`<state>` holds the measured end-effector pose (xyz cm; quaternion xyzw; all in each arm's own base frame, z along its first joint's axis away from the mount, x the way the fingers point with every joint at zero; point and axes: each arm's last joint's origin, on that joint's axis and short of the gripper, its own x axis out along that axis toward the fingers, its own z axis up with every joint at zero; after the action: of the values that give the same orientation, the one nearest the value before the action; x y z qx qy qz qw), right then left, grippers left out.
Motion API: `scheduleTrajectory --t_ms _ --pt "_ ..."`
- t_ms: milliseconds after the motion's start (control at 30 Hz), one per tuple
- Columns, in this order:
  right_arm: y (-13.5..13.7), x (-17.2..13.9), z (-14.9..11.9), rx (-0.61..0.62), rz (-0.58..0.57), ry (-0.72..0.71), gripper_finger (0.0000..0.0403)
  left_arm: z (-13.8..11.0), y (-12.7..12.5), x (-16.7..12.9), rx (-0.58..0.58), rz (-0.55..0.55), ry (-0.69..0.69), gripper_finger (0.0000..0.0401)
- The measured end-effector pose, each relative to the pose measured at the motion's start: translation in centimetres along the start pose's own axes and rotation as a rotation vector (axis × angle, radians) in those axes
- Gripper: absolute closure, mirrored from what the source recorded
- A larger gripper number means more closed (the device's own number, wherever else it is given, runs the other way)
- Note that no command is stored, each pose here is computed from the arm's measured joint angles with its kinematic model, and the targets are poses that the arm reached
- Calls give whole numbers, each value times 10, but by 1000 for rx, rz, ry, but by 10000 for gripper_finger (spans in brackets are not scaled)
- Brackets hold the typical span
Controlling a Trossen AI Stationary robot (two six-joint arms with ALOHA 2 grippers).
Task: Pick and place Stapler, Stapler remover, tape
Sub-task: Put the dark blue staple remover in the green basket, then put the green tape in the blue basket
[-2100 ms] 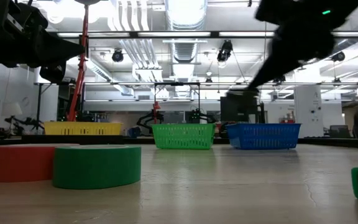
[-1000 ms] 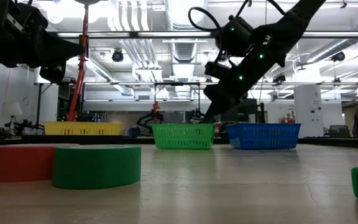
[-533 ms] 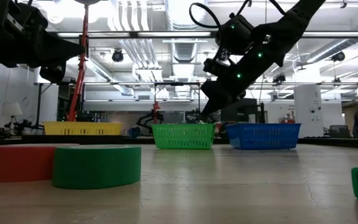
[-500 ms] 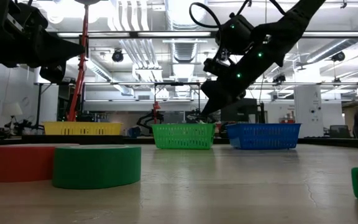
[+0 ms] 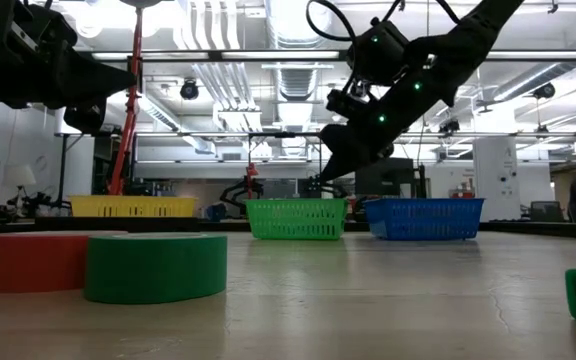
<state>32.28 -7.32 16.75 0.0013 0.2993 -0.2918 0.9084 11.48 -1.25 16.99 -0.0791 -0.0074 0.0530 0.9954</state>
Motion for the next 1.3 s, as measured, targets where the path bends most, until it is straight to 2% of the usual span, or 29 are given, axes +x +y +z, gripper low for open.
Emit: scheduleTrajectory --t_ms 100,267,367,633,867,1300 --pt "4 -5 4 2 26 -23 308 0 0 0 0 0 0 391" --pt "20 -25 13 -13 194 -70 288 0 0 0 0 0 0 391" --pt "29 -40 19 -28 244 -112 281 0 0 0 0 1 0 391" --pt "41 -74 32 -50 321 -205 279 0 0 0 0 1 0 391" --pt "57 -94 32 -67 391 -229 279 0 0 0 0 0 0 391" --pt "63 -99 31 -88 395 -245 279 0 0 0 0 0 0 391"
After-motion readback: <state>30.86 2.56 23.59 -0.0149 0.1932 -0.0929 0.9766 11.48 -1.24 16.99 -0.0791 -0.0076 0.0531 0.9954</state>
